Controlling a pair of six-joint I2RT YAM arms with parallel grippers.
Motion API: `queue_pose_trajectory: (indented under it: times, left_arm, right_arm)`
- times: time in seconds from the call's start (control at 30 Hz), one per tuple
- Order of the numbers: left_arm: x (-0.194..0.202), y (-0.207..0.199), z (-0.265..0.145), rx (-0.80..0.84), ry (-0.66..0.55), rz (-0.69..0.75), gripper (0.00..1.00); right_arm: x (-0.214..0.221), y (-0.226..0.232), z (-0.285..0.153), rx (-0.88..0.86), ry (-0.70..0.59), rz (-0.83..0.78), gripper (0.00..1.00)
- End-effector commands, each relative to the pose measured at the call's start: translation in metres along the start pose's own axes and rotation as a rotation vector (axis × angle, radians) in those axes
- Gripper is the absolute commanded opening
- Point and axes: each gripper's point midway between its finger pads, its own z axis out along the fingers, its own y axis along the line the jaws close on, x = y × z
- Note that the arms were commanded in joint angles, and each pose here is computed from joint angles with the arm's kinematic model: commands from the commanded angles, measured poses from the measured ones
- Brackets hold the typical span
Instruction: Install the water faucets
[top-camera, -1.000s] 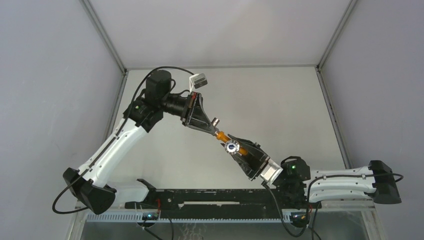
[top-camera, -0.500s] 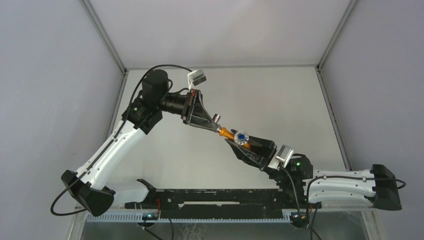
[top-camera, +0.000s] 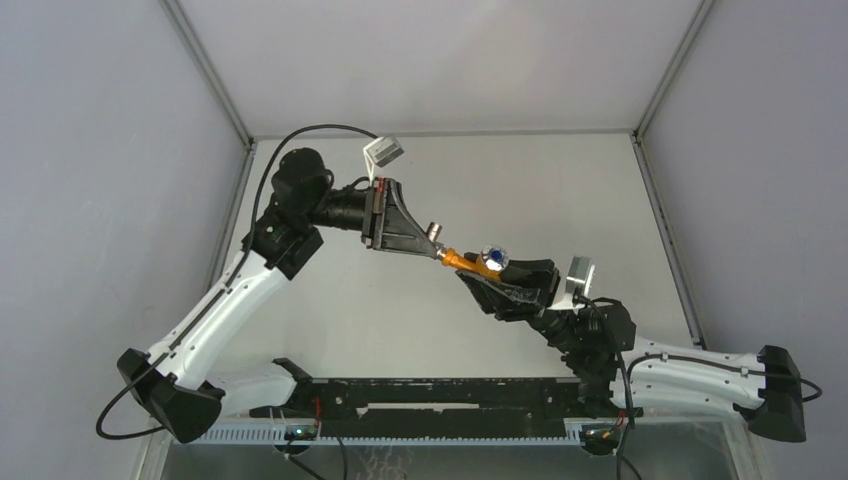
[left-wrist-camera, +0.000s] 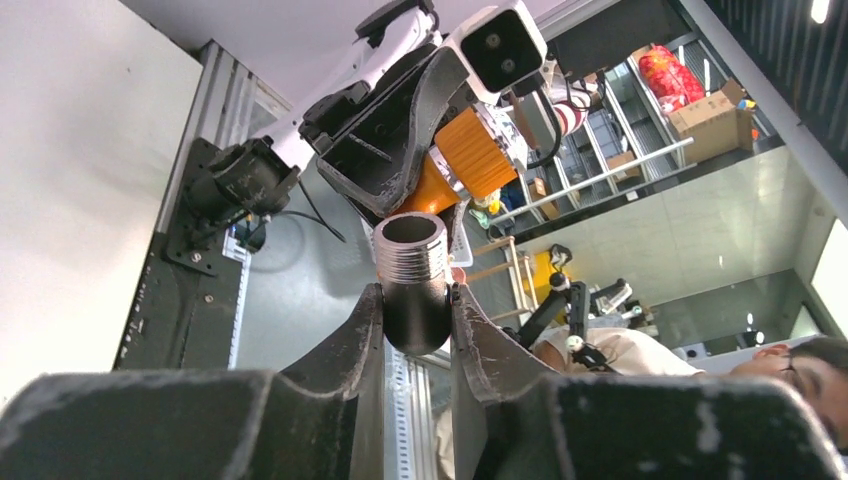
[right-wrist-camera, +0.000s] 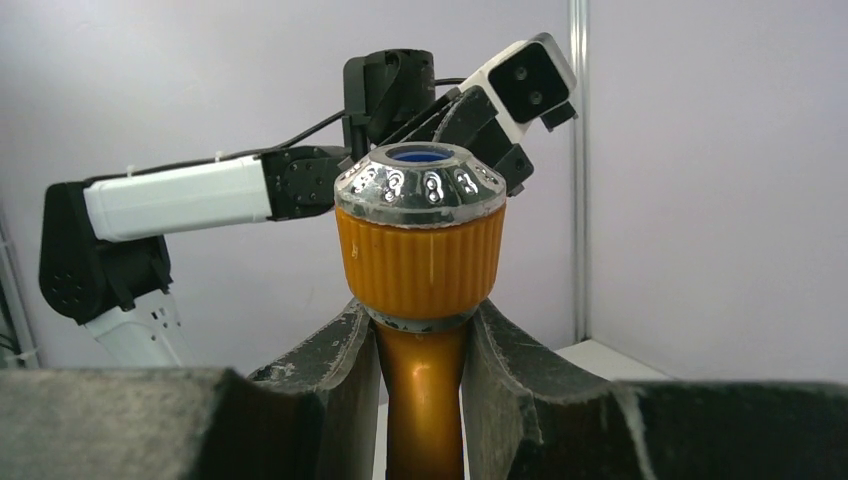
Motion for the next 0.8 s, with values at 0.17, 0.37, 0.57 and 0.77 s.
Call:
queue_pose_trajectory:
  times: [0.17,0.37,0.57,0.77]
  left_arm:
    - [-0.006,-0.020,0.000,0.073,-0.074,0.215,0.00]
    - [-0.009,-0.013,-0.001,0.045,-0.123,0.285,0.00]
    - [-0.014,-0.011,-0.004,0.013,-0.200,0.363,0.00]
    - [-0.015,-0.006,-0.009,-0.029,-0.251,0.443,0.00]
  right_arm:
    - [0.012,0.009,0.005,-0.078,0.165,0.206,0.00]
    - [0.007,0.001,0.007,-0.073,0.211,0.359,0.00]
    - [0.010,-0.008,0.010,-0.073,0.276,0.513,0.00]
    - [0.013,-0.008,0.015,-0.086,0.355,0.600,0.00]
